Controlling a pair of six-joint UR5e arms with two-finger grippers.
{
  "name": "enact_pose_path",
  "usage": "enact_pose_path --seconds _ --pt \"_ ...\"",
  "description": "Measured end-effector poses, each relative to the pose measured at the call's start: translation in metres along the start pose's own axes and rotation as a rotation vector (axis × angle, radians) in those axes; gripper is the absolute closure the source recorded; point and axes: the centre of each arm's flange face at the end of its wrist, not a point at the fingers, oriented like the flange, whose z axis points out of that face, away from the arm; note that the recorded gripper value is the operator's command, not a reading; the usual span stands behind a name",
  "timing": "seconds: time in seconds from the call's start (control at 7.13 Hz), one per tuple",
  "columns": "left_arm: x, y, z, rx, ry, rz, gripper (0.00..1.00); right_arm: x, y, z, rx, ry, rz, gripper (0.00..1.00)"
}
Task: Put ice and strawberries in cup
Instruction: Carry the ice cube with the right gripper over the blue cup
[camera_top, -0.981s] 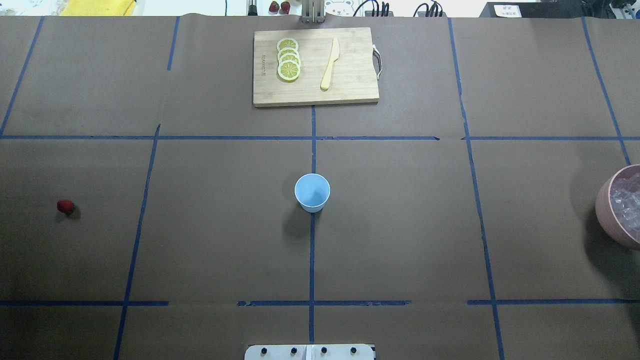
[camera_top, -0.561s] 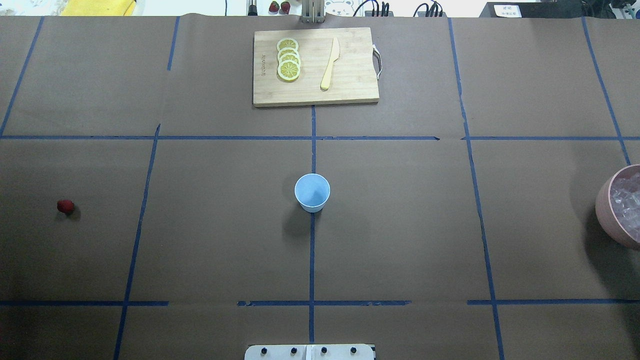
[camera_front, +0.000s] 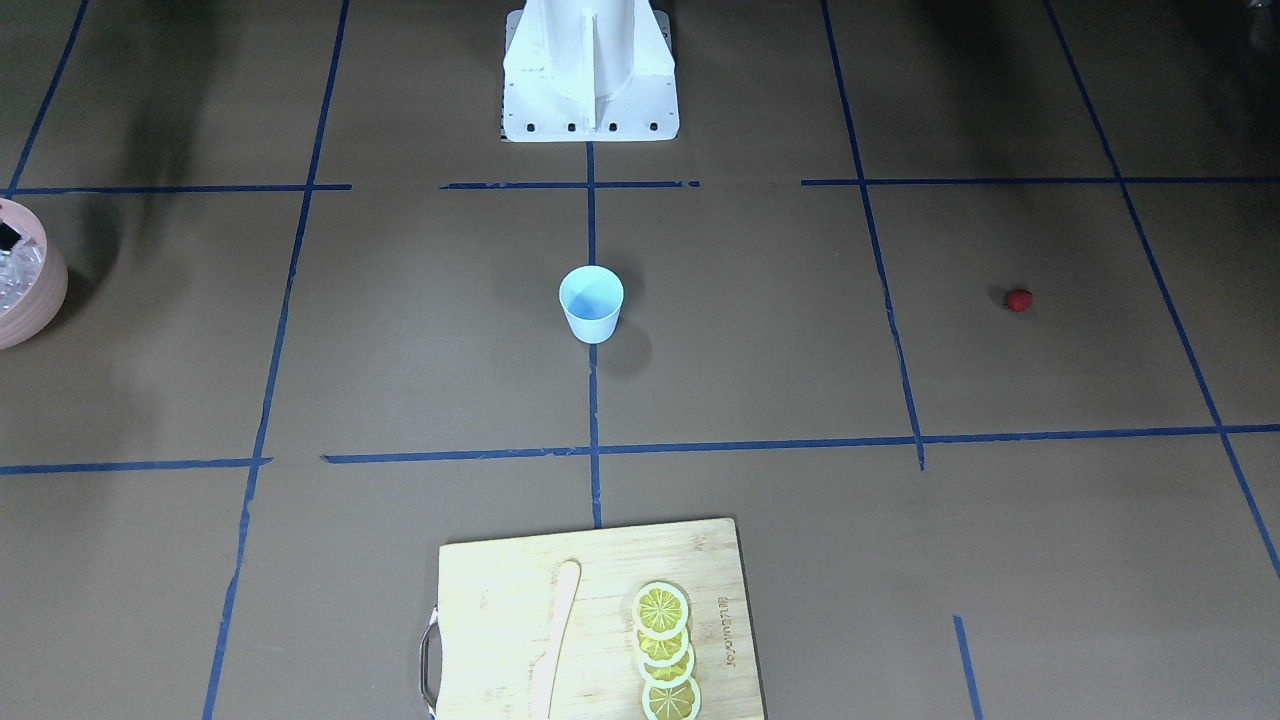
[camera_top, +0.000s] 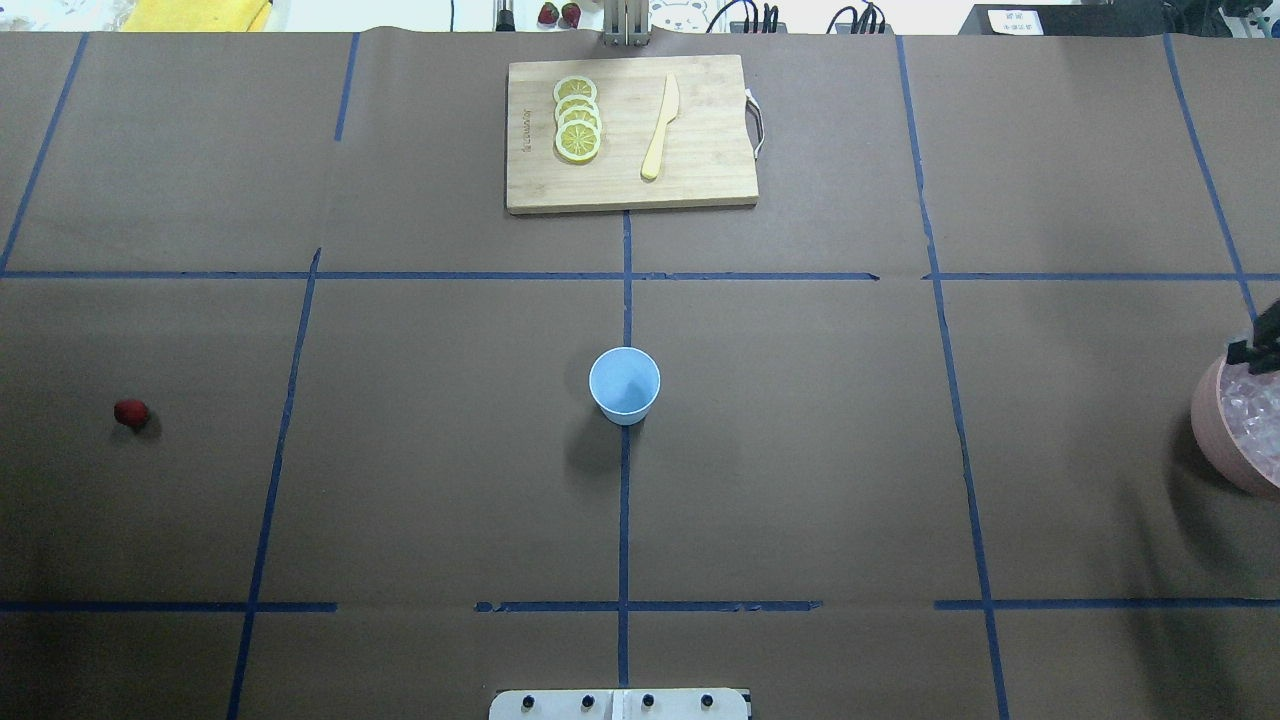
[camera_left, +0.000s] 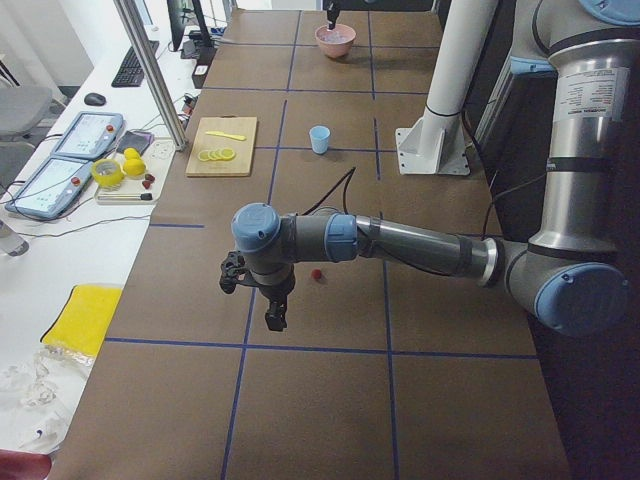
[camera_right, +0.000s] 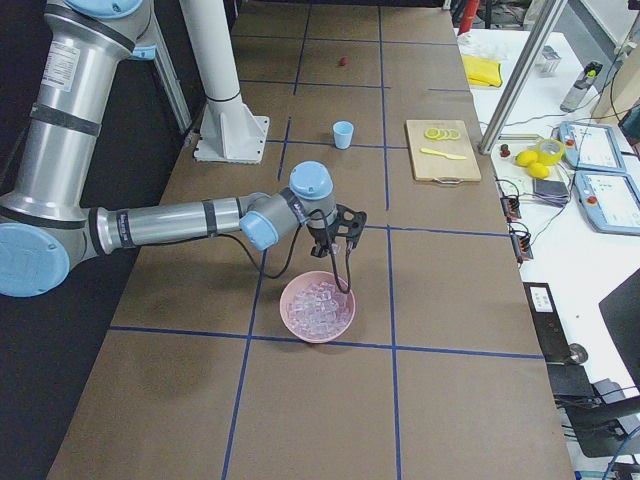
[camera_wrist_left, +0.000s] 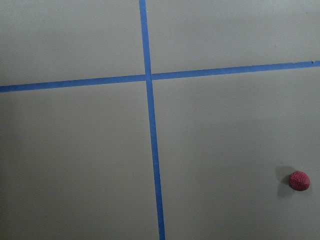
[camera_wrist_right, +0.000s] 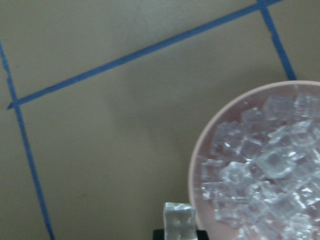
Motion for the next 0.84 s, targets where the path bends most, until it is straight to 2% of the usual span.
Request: enact_pose_path --seconds 0.14,0.28,0.42,0.7,0.84 --pt "0.002 0.000 -0.001 0.003 0.010 0.002 0.00 -0.063 0.002 0.009 -0.025 -0.055 0.029 1.00" --pt "0.004 -0.001 -0.001 0.006 0.024 0.003 0.00 -0.135 0.012 0.023 -0.072 -0.091 0.065 0.99" --pt "0.005 -0.001 -0.002 0.008 0.031 0.004 0.00 -0.211 0.028 0.038 -0.111 -0.094 0.090 1.00" --pt "0.007 -0.002 -0.003 0.011 0.039 0.007 0.00 -0.347 0.071 0.069 -0.113 -0.046 0.102 1.00" --pt "0.008 -0.002 -0.003 0.012 0.049 0.007 0.00 -0.395 0.090 0.088 -0.116 -0.034 0.119 1.00"
